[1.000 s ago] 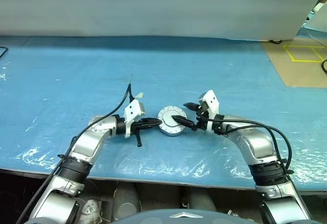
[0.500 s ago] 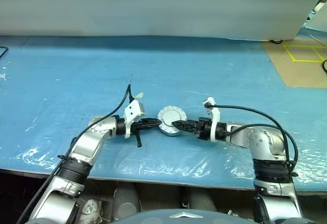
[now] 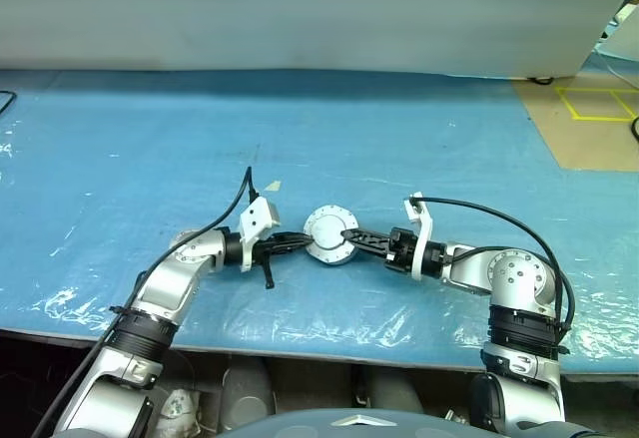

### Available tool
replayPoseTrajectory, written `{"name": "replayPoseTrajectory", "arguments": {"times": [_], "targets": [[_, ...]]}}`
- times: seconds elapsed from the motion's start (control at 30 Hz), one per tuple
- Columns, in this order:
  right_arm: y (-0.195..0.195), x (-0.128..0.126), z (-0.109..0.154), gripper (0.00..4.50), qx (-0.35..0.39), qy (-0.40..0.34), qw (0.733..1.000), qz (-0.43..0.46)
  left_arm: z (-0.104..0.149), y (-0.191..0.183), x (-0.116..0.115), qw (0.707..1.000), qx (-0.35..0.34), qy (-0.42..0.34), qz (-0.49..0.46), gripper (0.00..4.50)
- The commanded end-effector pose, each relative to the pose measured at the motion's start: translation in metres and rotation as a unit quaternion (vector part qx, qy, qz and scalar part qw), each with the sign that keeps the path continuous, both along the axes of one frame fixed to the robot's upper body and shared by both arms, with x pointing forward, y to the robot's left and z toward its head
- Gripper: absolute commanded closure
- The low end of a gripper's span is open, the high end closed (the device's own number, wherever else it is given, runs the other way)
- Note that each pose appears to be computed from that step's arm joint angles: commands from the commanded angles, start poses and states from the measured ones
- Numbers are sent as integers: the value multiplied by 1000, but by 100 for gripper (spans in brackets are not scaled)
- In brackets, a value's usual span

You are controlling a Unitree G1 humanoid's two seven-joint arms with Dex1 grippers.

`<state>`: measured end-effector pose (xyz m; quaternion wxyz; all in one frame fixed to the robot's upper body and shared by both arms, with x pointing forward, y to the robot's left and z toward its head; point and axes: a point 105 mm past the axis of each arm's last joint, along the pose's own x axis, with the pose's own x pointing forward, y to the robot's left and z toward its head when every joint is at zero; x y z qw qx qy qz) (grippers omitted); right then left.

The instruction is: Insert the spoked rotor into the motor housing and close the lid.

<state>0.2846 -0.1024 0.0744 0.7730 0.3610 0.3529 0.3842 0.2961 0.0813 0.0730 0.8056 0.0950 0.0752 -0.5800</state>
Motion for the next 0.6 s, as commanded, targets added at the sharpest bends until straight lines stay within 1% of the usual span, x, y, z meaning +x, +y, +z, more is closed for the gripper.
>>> {"name": "replayPoseTrajectory", "arguments": {"times": [0.03, 0.13, 0.27, 0.5, 0.6], "targets": [[12, -1, 13, 213, 33, -11, 999, 22, -7, -2, -3, 1000, 9, 9, -2, 450], [13, 0, 19, 213, 73, -3, 997, 15, -7, -2, -3, 1000, 10, 8, -2, 450], [12, 7, 24, 213, 102, 2, 995, -9, -7, -3, -3, 1000, 8, 7, -4, 450], [12, 7, 20, 215, 99, 12, 995, -20, -7, -4, -4, 1000, 7, 7, -5, 450], [12, 11, 25, 215, 124, 15, 992, -30, -7, -4, -3, 1000, 8, 6, -5, 450]]}}
